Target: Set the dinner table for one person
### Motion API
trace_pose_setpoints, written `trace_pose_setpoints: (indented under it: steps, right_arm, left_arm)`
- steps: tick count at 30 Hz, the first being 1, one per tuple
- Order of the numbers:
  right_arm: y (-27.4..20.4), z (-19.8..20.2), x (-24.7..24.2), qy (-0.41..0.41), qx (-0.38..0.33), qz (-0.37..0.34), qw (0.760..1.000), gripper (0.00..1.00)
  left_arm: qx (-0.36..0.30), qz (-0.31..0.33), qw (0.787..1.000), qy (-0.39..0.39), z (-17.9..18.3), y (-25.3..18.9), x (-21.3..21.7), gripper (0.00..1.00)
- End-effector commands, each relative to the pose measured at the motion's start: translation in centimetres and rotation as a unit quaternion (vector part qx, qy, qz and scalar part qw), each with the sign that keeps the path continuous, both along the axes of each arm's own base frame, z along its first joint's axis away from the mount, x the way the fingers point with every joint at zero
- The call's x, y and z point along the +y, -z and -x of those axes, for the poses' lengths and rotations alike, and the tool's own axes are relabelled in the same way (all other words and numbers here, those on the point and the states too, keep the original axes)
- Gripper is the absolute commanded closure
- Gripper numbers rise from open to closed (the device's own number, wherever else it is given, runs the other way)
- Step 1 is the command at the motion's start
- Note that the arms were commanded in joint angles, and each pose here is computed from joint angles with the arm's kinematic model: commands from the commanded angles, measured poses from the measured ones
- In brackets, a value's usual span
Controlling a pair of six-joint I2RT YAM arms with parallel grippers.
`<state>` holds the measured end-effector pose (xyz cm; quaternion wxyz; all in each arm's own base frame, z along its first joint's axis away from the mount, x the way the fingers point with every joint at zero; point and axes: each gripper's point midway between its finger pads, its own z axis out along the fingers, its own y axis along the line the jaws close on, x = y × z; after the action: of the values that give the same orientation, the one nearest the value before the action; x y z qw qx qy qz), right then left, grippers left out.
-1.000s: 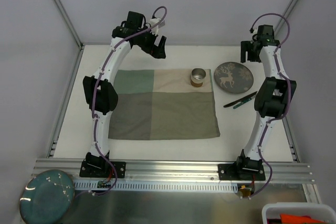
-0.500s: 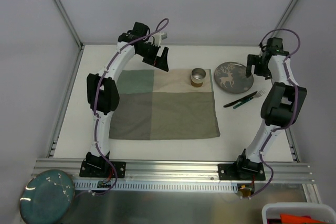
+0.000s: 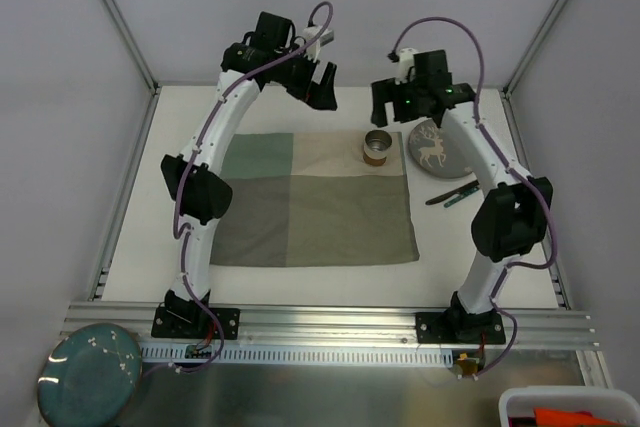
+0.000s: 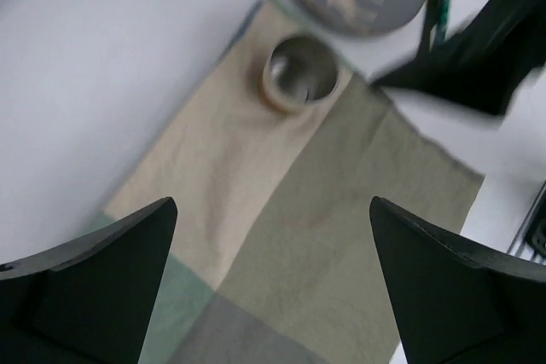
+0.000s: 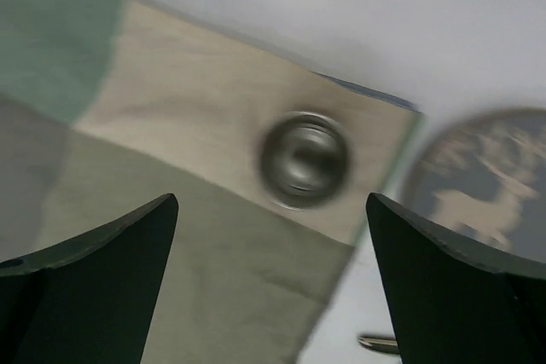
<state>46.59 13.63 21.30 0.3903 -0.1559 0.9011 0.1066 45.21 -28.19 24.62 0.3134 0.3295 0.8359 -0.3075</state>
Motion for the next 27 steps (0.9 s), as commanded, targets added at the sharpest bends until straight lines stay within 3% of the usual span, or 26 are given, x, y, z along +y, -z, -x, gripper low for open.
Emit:
trace_pose_setpoints:
  steps: [1,4,5,6,8,10,15,17,18,20,21,22,23,25,27]
  right_arm:
    - [-5.6,1.4,7.4,-0.056,-0.029,-0.109,0.992,0.03]
    - [-9.1,1.2,10.4,-0.042,-0.055,-0.143,0.987,0.03]
    - [-10.0,1.0,11.0,-0.036,-0.063,-0.149,0.986,0.03]
    - [-12.1,0.5,11.8,-0.035,-0.089,-0.165,0.982,0.03]
    - [-12.9,0.4,13.7,-0.022,-0.109,-0.17,0.979,0.03]
    - [-13.7,-0.4,14.6,0.004,-0.149,-0.162,0.975,0.03]
    - [-14.1,-1.3,14.1,0.075,-0.215,-0.098,0.969,0.03]
    - [-14.8,-0.7,14.9,0.098,-0.243,-0.085,0.961,0.03]
    - [-15.1,-1.3,13.6,0.151,-0.267,-0.068,0.95,0.03]
    - [-16.4,-1.4,14.4,0.161,-0.301,-0.072,0.937,0.03]
    - [-16.1,-1.6,14.5,0.161,-0.3,-0.07,0.938,0.03]
    - [-15.9,-1.5,14.9,0.167,-0.295,-0.088,0.937,0.03]
    - [-15.8,-1.5,14.9,0.171,-0.292,-0.094,0.936,0.03]
    - [-14.9,-1.2,15.2,0.185,-0.291,-0.103,0.933,0.03]
    - [-14.5,-1.4,14.4,0.217,-0.301,-0.101,0.923,0.03]
  left_arm:
    - [-0.086,0.085,0.992,0.034,2.2,-9.0,-5.2,0.01]
    - [-0.114,0.103,0.988,-0.009,1.8,-10.4,-7.6,0.01]
    - [-0.147,0.09,0.983,-0.063,0.7,-11.4,-7.0,0.01]
    - [-0.134,0.08,0.983,-0.094,0.1,-9.4,-7.1,0.01]
    - [-0.187,0.101,0.968,-0.134,-0.8,-11.4,-7.9,0.01]
    - [-0.217,0.082,0.957,-0.176,-1.8,-10.9,-7.2,0.01]
    - [-0.379,0.078,0.888,-0.251,-1.8,-15.9,-7.2,0.01]
    - [-0.392,0.082,0.879,-0.26,-1.3,-16.2,-7.1,0.01]
    - [-0.392,0.071,0.878,-0.263,-1.1,-15.1,-7.3,0.01]
    - [-0.416,0.057,0.859,-0.293,-0.1,-15.5,-7.6,0.01]
    - [-0.445,0.022,0.848,-0.289,0.0,-13.9,-7.5,0.01]
    - [-0.474,0.057,0.824,-0.306,0.6,-16.0,-7.9,0.01]
    - [-0.48,0.049,0.812,-0.329,0.4,-15.8,-7.3,0.01]
    - [-0.501,0.049,0.797,-0.334,0.5,-16.8,-7.2,0.01]
    - [-0.497,0.046,0.796,-0.343,0.2,-16.2,-7.2,0.01]
